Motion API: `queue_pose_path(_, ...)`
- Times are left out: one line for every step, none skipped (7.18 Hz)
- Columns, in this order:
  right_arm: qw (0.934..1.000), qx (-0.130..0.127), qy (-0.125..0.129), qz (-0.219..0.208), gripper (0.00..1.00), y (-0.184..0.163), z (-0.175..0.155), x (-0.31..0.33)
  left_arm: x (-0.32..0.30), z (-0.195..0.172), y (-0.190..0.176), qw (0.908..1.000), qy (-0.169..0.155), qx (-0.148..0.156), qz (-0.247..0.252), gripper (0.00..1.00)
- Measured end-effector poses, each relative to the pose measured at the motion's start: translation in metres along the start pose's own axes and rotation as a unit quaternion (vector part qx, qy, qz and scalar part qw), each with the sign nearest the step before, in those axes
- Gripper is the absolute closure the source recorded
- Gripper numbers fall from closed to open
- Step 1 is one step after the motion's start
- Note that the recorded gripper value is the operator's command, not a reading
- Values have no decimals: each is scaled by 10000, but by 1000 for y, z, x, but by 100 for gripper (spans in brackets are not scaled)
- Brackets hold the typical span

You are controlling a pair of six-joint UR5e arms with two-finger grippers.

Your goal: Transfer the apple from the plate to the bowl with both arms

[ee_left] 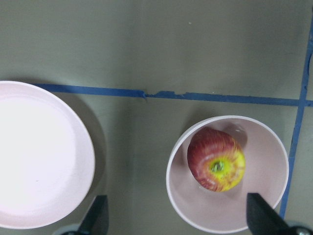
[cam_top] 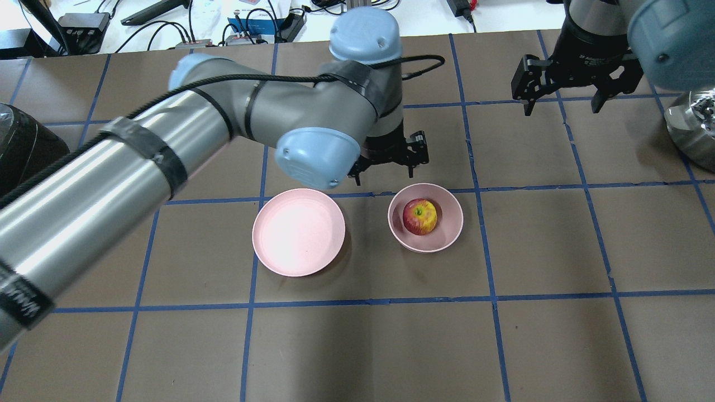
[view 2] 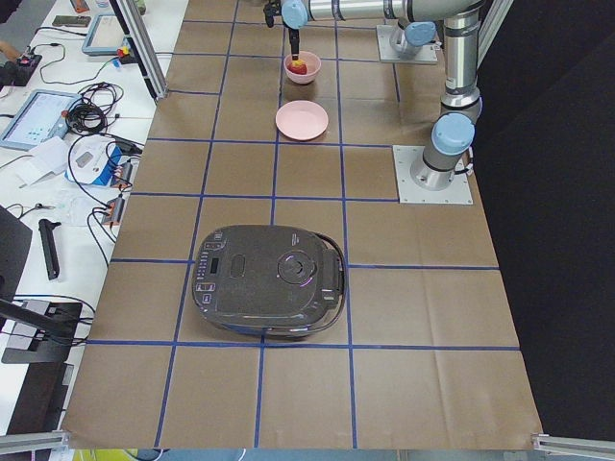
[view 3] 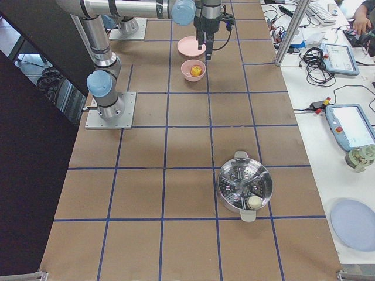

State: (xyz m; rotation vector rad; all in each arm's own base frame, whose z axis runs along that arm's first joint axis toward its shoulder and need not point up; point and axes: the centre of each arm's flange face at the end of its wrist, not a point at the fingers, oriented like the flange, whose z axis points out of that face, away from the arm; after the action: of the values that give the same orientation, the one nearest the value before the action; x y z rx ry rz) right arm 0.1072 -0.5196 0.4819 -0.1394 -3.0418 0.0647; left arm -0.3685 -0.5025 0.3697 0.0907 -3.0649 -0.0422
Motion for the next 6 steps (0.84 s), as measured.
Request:
queue_pose_path(9998, 11, -190, -11, 0, 1, -1, -5, -49, -46, -2, 9999, -26, -26, 117, 0)
queue_pose_path(9991, 15, -412, -26, 0, 1, -3, -10, -99, -85, -2, 9999, -18, 12, 163, 0)
queue_pose_path(9982, 11, -600, -51, 0, 1, -4, -14, -142, -113, 1, 9996, -7, 79, 254, 0)
queue_pose_path(9977, 4, -672, -74, 0, 1, -3, -15, -169, -128, 3, 9991, -15, 120, 405, 0)
queue_pose_path(9976, -6, -680, -87, 0, 1, -2, -16, -185, -136, 3, 9974, -160, 177, 682, 0)
queue_pose_path(9977, -17, -674, -93, 0, 1, -1, -16, -198, -140, 1, 9934, -423, 210, 1045, 0)
